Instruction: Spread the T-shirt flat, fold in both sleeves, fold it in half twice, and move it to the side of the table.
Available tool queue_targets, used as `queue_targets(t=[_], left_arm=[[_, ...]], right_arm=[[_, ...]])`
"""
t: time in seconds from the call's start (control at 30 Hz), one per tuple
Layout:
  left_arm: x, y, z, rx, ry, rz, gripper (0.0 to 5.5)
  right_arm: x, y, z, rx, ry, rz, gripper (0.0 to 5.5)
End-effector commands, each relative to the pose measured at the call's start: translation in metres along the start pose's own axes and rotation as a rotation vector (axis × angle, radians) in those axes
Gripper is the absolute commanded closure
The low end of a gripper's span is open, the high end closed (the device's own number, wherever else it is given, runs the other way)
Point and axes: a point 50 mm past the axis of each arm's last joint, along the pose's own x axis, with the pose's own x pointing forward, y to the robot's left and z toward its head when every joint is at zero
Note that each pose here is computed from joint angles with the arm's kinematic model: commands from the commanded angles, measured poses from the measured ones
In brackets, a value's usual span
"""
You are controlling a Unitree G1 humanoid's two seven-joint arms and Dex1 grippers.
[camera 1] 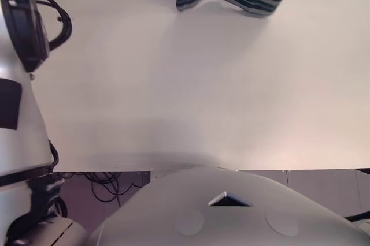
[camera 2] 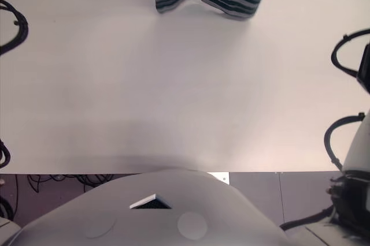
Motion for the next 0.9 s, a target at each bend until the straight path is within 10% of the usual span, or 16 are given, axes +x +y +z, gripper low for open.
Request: queue_targets(t=[0.03, 0.2, 0.37, 0.9], left_arm=[[-0.089, -0.107, -0.001, -0.331, -0.301, -0.475, 5.5], [-0.219, -0.182, 0.091, -0.911, -0.51, -0.964, 5.5], [-0.243, -0.216, 0.108, -0.903, -0.384, -1.09, 5.5], [-0.262, -0.262, 0.122, -0.916, -0.118, -1.244, 5.26]], right_arm=[[-0.096, 0.061, 0.078, 0.468, -0.467, 0.351, 5.46], [-0.249, 0.08, 0.148, 1.101, -0.5, 0.85, 5.46], [-0.307, 0.105, 0.167, 1.222, -0.308, 1.21, 5.46], [-0.311, 0.105, 0.176, 1.444, 0.018, 1.473, 5.5]])
